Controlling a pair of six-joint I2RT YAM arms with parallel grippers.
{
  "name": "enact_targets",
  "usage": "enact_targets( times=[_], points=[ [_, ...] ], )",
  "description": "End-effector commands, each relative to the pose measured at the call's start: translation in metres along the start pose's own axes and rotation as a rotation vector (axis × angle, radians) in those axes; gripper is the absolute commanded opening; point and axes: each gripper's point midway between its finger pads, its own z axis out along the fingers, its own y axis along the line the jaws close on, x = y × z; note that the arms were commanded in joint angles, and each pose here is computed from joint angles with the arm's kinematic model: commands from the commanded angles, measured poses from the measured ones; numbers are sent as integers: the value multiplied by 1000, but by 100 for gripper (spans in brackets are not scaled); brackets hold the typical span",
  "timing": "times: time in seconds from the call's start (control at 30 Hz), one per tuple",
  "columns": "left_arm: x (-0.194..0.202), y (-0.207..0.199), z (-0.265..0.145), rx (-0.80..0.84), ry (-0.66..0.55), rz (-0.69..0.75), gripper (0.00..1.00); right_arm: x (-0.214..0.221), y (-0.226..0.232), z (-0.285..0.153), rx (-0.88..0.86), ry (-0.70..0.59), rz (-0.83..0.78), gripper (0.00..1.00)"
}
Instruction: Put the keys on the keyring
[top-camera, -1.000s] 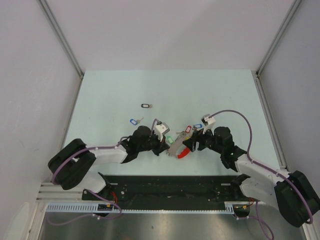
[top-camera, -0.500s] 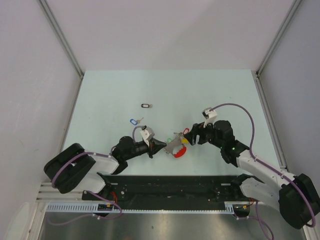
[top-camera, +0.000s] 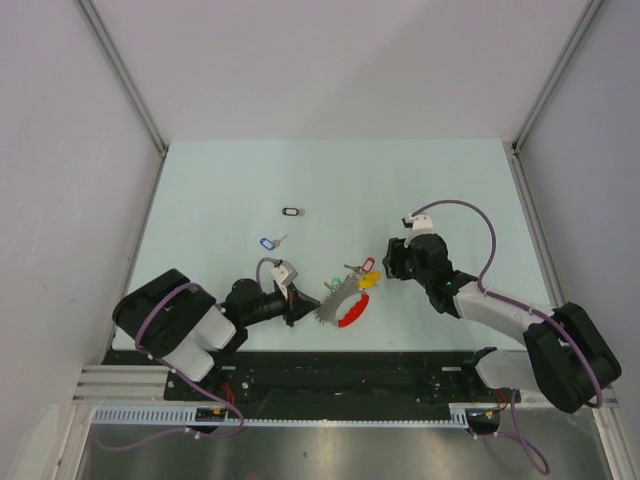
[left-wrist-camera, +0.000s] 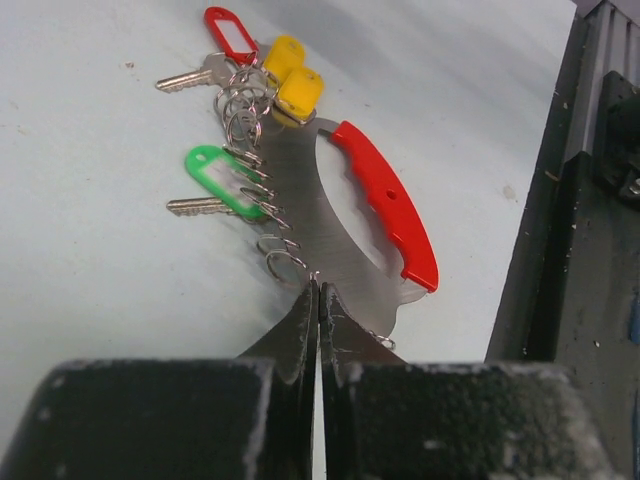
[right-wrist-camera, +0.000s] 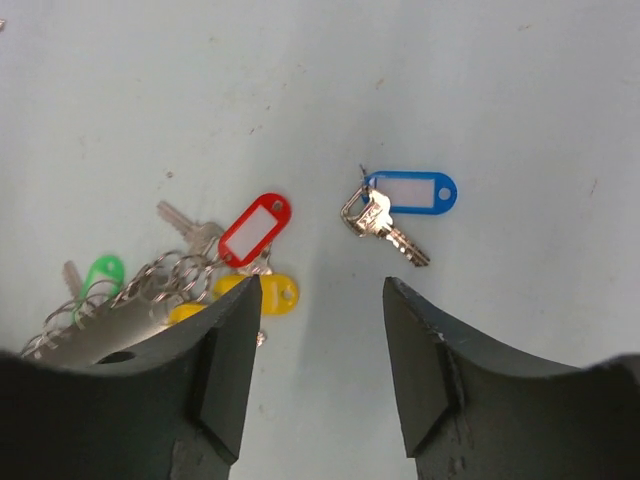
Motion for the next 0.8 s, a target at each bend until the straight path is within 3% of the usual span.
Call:
enact_targets(
  times=[0.0,0.3,0.77],
  points=[
    [-104,-38,-12,145,-403,246,0,-41,-2,23,39,-164,-4,53],
    [-104,-37,-13,150,-401,246,0,-36,-12,49,84,-211,-31,36],
    [-103,-36,-14,161,-392,235,0,-16,-26,66,132,-176,-60,26]
  ],
)
